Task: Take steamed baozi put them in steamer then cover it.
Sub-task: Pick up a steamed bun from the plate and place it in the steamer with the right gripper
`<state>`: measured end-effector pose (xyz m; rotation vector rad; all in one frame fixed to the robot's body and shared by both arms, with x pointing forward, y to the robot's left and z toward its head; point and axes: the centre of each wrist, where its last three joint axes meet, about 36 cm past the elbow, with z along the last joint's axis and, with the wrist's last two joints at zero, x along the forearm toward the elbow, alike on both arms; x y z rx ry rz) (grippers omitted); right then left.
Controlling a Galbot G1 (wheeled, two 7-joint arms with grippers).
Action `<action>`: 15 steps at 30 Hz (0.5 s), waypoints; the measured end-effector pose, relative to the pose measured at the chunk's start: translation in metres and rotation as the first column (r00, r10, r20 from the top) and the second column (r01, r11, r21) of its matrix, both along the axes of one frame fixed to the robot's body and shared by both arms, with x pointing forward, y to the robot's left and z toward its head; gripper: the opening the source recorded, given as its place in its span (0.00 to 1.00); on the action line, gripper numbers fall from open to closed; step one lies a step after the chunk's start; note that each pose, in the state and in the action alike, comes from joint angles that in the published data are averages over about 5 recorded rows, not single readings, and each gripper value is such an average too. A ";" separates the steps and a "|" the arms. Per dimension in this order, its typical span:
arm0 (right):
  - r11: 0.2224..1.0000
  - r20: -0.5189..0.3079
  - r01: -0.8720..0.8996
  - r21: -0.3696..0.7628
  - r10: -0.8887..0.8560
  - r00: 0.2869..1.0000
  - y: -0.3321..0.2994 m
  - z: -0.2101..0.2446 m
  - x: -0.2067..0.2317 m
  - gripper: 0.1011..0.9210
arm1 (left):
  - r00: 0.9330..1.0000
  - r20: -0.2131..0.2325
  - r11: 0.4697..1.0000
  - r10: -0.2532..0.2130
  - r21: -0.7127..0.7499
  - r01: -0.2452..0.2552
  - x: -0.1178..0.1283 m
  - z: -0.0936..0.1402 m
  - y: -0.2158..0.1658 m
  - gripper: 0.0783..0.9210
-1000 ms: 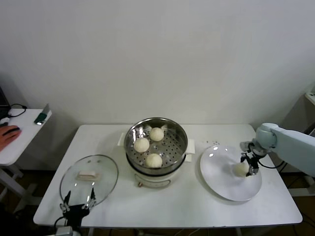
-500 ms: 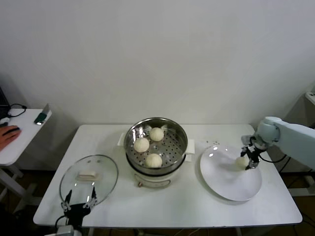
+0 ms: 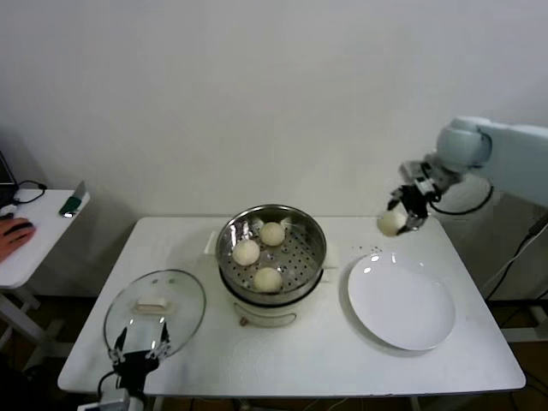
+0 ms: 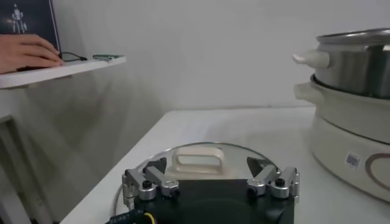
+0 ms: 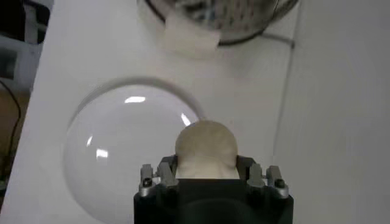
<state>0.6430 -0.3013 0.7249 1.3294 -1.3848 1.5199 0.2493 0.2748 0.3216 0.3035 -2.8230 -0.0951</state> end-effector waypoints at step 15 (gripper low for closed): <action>0.993 0.003 -0.083 0.084 0.083 0.997 0.146 0.002 -0.022 0.66 | 1.000 0.008 1.000 0.004 -0.005 -0.004 0.000 0.004 0.003 0.88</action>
